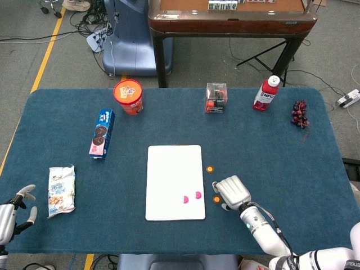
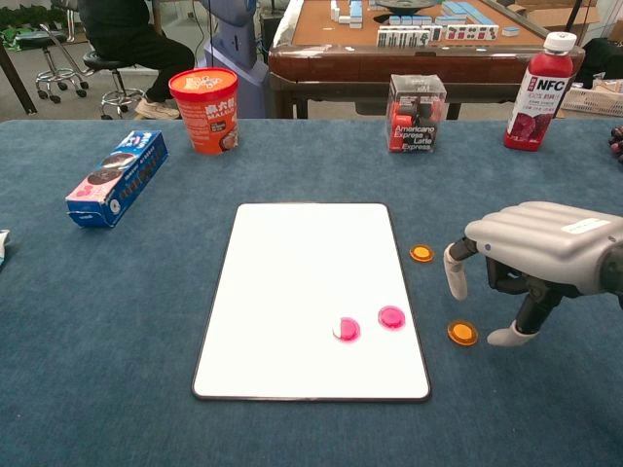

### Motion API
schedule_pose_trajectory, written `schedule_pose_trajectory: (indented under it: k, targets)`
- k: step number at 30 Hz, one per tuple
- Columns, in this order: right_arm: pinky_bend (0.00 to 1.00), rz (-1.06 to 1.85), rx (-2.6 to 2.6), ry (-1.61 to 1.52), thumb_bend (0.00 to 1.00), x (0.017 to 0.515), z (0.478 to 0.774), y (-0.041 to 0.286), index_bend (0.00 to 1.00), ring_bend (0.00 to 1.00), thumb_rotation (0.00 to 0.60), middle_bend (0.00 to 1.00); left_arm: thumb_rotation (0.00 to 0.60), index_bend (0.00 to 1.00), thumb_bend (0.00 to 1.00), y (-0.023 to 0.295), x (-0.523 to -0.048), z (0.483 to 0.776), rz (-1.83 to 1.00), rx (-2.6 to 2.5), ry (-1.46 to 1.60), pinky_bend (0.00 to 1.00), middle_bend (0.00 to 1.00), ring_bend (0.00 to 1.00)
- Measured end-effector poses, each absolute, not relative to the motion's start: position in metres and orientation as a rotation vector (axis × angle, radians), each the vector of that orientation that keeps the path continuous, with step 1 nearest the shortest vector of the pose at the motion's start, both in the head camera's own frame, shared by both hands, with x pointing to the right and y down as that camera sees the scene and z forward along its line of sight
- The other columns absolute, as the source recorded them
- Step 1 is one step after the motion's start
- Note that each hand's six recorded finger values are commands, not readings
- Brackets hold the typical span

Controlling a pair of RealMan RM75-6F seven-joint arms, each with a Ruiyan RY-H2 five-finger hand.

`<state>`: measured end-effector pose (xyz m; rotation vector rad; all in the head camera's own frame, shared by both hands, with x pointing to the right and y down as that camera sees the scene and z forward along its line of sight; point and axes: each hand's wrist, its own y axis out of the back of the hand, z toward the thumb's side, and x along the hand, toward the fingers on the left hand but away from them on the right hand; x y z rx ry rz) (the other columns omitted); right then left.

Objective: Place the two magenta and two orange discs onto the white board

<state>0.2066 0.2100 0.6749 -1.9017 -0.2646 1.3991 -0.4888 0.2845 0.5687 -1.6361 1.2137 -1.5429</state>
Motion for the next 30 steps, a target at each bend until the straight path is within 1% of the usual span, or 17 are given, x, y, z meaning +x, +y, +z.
schedule_pose_trajectory:
  k: [8, 21, 26, 30]
  targets:
    - [1.00, 1.417, -1.907, -0.246, 0.12, 0.210, 0.681, 0.215, 0.44, 1.00, 0.600, 1.00, 0.600, 0.27, 0.47, 0.287, -0.490, 0.569, -1.548, -1.645, 1.226, 0.66, 0.43, 0.51]
    - [1.00, 1.437, -1.908, -0.228, 0.13, 0.209, 0.690, 0.215, 0.44, 1.00, 0.600, 1.00, 0.600, 0.27, 0.47, 0.290, -0.489, 0.571, -1.555, -1.654, 1.219, 0.66, 0.43, 0.51]
    - [1.00, 1.439, -1.919, -0.218, 0.14, 0.204, 0.694, 0.212, 0.44, 1.00, 0.600, 1.00, 0.600, 0.27, 0.47, 0.292, -0.489, 0.571, -1.557, -1.657, 1.218, 0.66, 0.43, 0.51]
    - [1.00, 1.437, -1.923, -0.210, 0.17, 0.201, 0.695, 0.210, 0.44, 1.00, 0.600, 1.00, 0.600, 0.27, 0.47, 0.292, -0.489, 0.572, -1.558, -1.658, 1.220, 0.66, 0.43, 0.51]
